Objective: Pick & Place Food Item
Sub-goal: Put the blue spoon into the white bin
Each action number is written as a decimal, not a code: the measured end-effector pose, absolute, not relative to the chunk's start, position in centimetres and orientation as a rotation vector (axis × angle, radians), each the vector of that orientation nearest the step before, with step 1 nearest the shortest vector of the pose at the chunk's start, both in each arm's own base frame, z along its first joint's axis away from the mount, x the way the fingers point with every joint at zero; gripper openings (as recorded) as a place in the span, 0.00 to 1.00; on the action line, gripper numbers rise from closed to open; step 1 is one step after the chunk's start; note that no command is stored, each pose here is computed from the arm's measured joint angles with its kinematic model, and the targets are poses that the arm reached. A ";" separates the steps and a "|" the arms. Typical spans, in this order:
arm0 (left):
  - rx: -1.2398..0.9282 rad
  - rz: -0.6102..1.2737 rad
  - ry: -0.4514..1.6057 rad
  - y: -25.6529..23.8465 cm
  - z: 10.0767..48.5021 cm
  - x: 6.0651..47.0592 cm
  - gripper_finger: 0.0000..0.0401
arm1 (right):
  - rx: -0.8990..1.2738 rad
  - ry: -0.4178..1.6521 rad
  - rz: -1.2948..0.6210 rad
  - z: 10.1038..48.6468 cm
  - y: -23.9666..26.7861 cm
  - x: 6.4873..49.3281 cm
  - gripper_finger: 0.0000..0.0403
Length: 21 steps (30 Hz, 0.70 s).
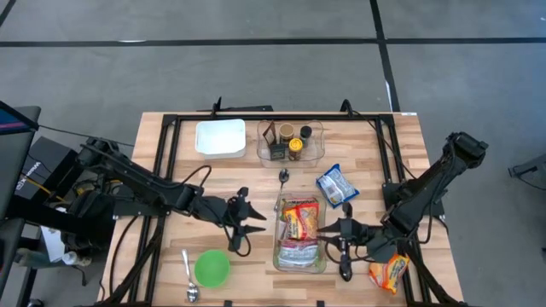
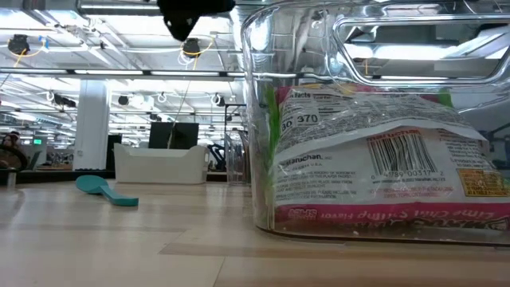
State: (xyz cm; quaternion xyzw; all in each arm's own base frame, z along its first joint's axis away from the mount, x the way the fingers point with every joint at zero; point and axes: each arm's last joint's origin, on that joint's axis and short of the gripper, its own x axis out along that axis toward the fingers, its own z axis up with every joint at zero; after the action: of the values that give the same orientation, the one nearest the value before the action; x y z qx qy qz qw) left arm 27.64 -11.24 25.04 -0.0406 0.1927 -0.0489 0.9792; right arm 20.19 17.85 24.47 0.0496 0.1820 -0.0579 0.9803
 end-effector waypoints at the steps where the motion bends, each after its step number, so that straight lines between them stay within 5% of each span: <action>1: -0.076 -0.103 0.400 -11.4 24.8 27.5 0.35 | 0.098 0.362 -0.127 24.5 17.8 20.2 0.18; 21: -0.241 -0.039 0.679 -11.5 17.5 23.4 0.35 | 0.110 0.356 -0.203 24.5 16.3 21.4 0.18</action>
State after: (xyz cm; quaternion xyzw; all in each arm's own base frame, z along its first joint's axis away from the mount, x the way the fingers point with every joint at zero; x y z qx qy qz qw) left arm 23.43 -11.53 17.51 -0.1180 0.3323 -0.0192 0.9356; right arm 21.44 16.29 24.48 0.0545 0.1768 -0.1009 0.9775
